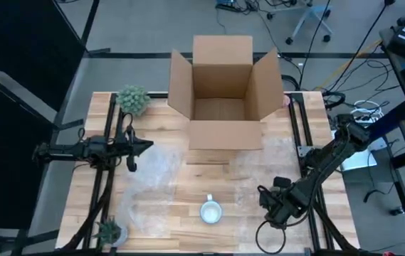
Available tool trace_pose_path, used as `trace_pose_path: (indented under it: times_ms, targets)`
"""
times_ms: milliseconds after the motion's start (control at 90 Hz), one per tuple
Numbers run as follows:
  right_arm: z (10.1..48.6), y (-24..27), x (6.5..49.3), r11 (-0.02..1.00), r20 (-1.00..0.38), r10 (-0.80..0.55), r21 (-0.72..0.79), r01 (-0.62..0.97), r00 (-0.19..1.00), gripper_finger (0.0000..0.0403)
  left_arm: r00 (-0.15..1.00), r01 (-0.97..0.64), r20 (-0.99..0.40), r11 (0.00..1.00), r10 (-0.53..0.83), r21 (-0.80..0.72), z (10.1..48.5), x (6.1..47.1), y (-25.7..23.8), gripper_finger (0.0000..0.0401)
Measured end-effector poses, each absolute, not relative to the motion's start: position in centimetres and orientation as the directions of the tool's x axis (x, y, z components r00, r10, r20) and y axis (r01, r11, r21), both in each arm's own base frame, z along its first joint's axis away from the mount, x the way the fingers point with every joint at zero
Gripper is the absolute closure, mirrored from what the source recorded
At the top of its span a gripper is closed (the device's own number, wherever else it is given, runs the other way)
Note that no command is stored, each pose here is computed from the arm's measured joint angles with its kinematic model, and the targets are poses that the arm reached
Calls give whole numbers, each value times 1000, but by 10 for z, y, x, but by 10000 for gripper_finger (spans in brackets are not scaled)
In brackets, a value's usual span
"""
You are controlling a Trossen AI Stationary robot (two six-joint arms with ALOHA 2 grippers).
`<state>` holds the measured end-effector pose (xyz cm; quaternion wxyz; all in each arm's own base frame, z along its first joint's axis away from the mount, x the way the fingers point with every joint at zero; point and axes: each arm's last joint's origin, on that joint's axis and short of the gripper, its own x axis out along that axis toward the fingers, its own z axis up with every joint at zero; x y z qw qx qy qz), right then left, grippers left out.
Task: Wrap mug
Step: Wrap the yellow mug with the bubble wrap
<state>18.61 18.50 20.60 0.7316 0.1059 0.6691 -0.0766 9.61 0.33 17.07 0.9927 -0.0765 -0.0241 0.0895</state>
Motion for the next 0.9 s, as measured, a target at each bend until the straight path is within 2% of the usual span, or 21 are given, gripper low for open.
trace_pose_path:
  times_ms: [189, 322, 456, 544, 656, 900]
  targets:
    - [221, 186, 186, 962, -996, 39, 58, 268, 74, 246, 983, -173, 34, 973, 180, -156, 171, 96, 3, 401]
    - [244, 188, 188, 969, -997, 44, 58, 238, 62, 224, 984, -169, 34, 973, 177, -156, 171, 96, 3, 401]
    - [269, 191, 189, 967, -996, 64, 76, 243, 56, 221, 984, -166, 33, 974, 173, -156, 171, 96, 3, 401]
    - [281, 196, 190, 958, -990, 90, 115, 263, 107, 224, 984, -166, 33, 974, 173, -156, 171, 96, 3, 401]
    - [281, 214, 191, 930, -968, 166, 217, 297, 188, 228, 984, -166, 33, 974, 173, -157, 171, 96, 3, 401]
    - [275, 256, 182, 864, -911, 319, 393, 315, 261, 237, 986, -158, 33, 975, 165, -156, 171, 96, 3, 401]
